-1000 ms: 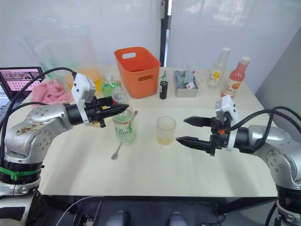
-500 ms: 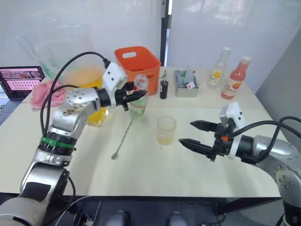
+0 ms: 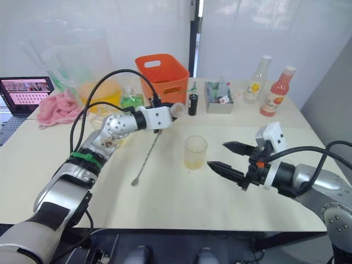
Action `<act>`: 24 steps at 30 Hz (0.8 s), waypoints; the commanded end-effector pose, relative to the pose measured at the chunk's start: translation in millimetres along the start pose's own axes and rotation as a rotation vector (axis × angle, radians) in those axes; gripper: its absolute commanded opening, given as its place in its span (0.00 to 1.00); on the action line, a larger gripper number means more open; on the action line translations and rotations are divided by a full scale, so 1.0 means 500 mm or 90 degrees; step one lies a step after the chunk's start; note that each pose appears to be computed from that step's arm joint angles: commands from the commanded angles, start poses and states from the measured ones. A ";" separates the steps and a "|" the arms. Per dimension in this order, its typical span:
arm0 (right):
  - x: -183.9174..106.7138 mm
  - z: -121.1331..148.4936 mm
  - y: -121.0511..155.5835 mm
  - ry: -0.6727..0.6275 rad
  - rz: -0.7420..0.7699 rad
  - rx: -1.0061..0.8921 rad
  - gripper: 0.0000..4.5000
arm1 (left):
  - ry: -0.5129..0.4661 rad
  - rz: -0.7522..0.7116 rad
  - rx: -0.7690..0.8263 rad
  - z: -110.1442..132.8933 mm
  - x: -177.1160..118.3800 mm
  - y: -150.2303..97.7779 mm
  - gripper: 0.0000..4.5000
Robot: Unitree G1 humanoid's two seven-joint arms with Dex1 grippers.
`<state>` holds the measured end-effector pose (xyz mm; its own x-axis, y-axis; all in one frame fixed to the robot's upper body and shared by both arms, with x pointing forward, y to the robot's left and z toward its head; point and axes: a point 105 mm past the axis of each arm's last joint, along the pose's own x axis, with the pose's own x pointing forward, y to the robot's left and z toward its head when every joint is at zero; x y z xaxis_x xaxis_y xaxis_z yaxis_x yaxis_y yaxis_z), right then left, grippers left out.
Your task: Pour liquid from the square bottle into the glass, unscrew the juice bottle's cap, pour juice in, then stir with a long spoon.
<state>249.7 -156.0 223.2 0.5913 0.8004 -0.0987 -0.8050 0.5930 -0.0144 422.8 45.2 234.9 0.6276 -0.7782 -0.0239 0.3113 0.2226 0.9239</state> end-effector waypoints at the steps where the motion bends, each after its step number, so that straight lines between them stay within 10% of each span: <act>1: 0.003 0.020 0.012 -0.022 0.006 -0.019 0.99 | -0.050 0.061 0.114 0.048 0.007 0.048 0.27; 24: -0.007 0.012 -0.011 -0.004 -0.068 -0.022 0.99 | -0.087 0.070 0.237 0.059 0.016 -0.017 0.27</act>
<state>256.2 -160.9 216.4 0.6633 0.7373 -0.1282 -0.7436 0.6686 -0.0017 410.5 26.5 217.0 0.5733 -0.8183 0.0406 0.0243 0.0665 0.9975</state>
